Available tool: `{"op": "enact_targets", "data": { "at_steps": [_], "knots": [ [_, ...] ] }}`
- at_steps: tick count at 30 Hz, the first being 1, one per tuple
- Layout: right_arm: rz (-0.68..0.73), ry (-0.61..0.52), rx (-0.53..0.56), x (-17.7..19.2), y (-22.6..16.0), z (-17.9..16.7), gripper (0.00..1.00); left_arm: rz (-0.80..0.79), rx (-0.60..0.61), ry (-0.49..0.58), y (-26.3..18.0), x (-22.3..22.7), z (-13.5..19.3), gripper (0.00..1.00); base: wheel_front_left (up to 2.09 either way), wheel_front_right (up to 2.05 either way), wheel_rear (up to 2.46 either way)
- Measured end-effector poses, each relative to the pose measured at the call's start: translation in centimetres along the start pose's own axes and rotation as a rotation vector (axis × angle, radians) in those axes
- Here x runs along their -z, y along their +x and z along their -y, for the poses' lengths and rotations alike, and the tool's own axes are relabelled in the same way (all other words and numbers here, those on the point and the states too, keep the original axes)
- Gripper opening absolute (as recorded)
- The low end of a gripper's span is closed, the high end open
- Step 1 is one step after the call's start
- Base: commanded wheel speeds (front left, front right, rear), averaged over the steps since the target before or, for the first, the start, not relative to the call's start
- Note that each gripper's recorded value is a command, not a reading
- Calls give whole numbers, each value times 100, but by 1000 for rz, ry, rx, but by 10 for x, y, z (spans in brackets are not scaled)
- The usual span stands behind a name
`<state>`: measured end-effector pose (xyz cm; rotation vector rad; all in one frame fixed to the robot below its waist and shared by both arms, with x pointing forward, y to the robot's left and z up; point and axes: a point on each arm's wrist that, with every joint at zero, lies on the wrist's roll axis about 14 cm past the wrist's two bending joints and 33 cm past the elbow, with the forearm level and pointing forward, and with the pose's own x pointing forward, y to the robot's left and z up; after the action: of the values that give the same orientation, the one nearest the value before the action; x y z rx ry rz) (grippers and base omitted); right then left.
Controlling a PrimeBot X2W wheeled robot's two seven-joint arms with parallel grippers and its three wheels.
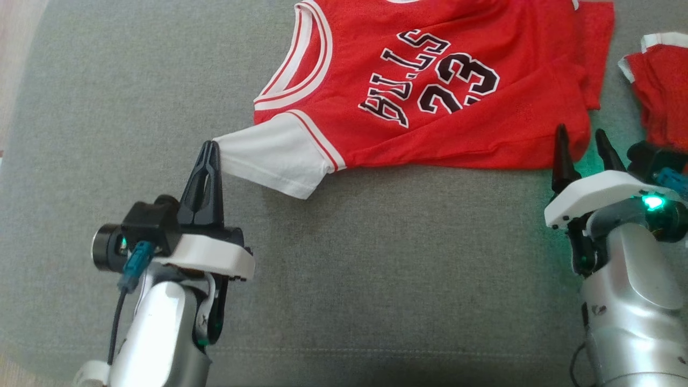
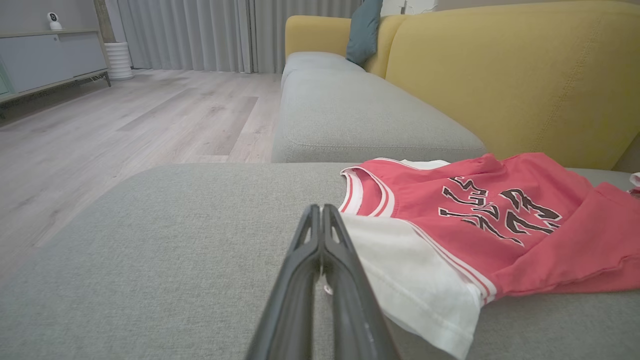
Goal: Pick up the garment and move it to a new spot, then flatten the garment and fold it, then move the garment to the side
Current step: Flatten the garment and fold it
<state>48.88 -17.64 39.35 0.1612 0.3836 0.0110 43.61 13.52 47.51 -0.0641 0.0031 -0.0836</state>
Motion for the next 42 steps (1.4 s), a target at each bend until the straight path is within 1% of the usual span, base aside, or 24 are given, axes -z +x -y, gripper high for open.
{"op": "enact_targets", "data": {
  "at_steps": [1, 2, 3, 4, 5, 11, 15, 18, 22, 23, 24, 25, 28, 31, 36, 37, 40, 42],
  "knots": [
    [3, 0, 0, 0, 0, 0, 95, 0, 2, 0, 0, 0, 1, 0, 0, 0, 0],
    [0, 0, 0, 1, -1, 0, 65, 0, 4, 1, 0, 0, 1, 0, 0, 0, 0],
    [2, 0, 1, 1, -1, 0, 37, 0, 6, 4, 0, 0, 2, 0, 0, 0, 0],
    [4, 3, 1, 1, -1, 0, 3, 0, 9, 5, 1, 0, 3, 0, 0, 0, 0],
    [7, 3, 0, 0, -1, 0, 0, 0, 11, 5, 1, 0, 3, 0, 0, 0, 0],
    [17, 1, -11, -3, -3, -3, 0, 14, 17, 2, 3, -5, 6, 0, 0, 0, 0],
    [53, -11, -15, -11, -5, -2, 0, 20, 19, 1, 3, -7, 7, 0, 0, 0, 0],
    [117, -42, -30, -30, -7, -5, 0, 32, 19, 1, 2, -12, 7, 0, 0, 0, 0],
    [231, -88, -66, -68, -15, -14, 0, 84, 17, -3, 3, -30, 7, 0, 0, 0, 0],
    [304, -124, -100, -93, -23, -22, 0, 131, 11, -9, 4, -46, 6, 0, 0, 0, 0],
    [345, -140, -115, -106, -29, -26, 0, 158, 10, -20, 3, -56, 5, 0, 0, 0, 0],
    [424, -173, -146, -133, -42, -32, 0, 218, 14, -35, 3, -76, 6, 0, 0, 0, 0],
    [530, -207, -176, -171, -66, -37, 0, 334, 19, -51, 0, -116, 5, 0, 0, 0, 0],
    [644, -238, -203, -209, -94, -45, 0, 496, 32, -73, -4, -172, 7, 0, 0, 0, 0],
    [793, -285, -251, -256, -142, -65, 0, 786, 69, -97, -32, -268, 14, 0, 0, 0, 0],
    [793, -285, -251, -256, -142, -65, 0, 786, 69, -97, -32, -268, 14, 0, 0, 0, 0],
    [872, -298, -266, -276, -171, -74, 0, 928, 94, -108, -60, -311, 20, 0, 0, 0, 0],
    [920, -302, -266, -288, -191, -77, 0, 1001, 110, -111, -77, -332, 24, 0, 0, 0, 0]
  ]
}}
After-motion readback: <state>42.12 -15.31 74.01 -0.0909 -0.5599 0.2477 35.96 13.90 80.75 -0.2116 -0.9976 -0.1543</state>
